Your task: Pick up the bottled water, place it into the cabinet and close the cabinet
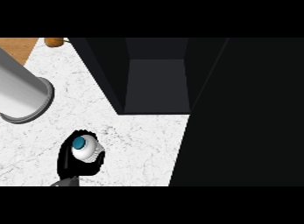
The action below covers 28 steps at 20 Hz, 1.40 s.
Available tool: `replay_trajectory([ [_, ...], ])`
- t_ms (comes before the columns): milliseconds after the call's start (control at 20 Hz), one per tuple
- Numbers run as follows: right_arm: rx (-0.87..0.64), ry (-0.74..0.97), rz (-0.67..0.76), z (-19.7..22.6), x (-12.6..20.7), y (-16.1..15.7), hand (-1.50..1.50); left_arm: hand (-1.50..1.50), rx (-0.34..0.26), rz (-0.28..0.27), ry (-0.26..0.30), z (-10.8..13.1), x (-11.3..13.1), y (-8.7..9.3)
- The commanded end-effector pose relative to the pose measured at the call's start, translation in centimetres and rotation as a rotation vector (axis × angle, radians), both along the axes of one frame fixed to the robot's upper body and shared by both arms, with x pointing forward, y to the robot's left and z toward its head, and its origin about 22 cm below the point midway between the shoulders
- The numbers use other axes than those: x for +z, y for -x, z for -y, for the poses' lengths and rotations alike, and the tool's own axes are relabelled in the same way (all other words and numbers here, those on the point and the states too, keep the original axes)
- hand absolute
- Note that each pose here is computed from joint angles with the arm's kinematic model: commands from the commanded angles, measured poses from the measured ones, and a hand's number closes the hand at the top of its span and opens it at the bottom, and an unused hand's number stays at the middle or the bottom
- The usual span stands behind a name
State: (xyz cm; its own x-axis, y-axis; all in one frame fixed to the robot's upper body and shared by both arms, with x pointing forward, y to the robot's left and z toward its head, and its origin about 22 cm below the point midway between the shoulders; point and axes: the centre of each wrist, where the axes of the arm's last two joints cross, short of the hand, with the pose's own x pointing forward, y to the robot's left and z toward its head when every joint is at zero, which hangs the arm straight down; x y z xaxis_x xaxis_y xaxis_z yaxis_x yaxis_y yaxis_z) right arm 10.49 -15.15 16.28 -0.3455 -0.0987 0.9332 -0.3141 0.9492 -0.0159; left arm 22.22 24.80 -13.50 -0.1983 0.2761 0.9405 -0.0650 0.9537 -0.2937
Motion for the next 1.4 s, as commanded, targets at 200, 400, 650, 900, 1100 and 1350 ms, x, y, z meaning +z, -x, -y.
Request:
replay_trajectory([
  [200, -0.027, 0.014, 0.06, 0.7, 0.5, 1.2, -1.5, 1.5, -0.084, -0.004, 0.052, 1.5, 4.0, -0.4],
  [400, -0.001, 0.0, 0.072, 1.0, 1.3, 2.8, -1.5, 1.5, -0.104, -0.005, 0.064, 4.0, 6.1, -1.7],
  [650, -0.022, -0.01, 0.062, 0.4, 1.9, 2.2, -1.5, 1.5, -0.114, 0.04, 0.02, 5.4, 9.1, -1.4],
  [900, -0.021, -0.001, 0.073, -0.2, 0.6, 1.1, -1.5, 1.5, -0.135, 0.038, 0.019, 7.8, 13.2, -1.8],
  [1100, -0.011, -0.015, 0.056, 2.3, 1.3, 2.7, -1.5, 1.5, -0.119, 0.072, -0.005, 10.1, 14.1, -3.9],
  [1350, -0.02, 0.0, 0.054, 1.1, 1.7, 1.2, -1.5, 1.5, -0.135, 0.069, -0.019, 11.4, 17.5, -4.7],
])
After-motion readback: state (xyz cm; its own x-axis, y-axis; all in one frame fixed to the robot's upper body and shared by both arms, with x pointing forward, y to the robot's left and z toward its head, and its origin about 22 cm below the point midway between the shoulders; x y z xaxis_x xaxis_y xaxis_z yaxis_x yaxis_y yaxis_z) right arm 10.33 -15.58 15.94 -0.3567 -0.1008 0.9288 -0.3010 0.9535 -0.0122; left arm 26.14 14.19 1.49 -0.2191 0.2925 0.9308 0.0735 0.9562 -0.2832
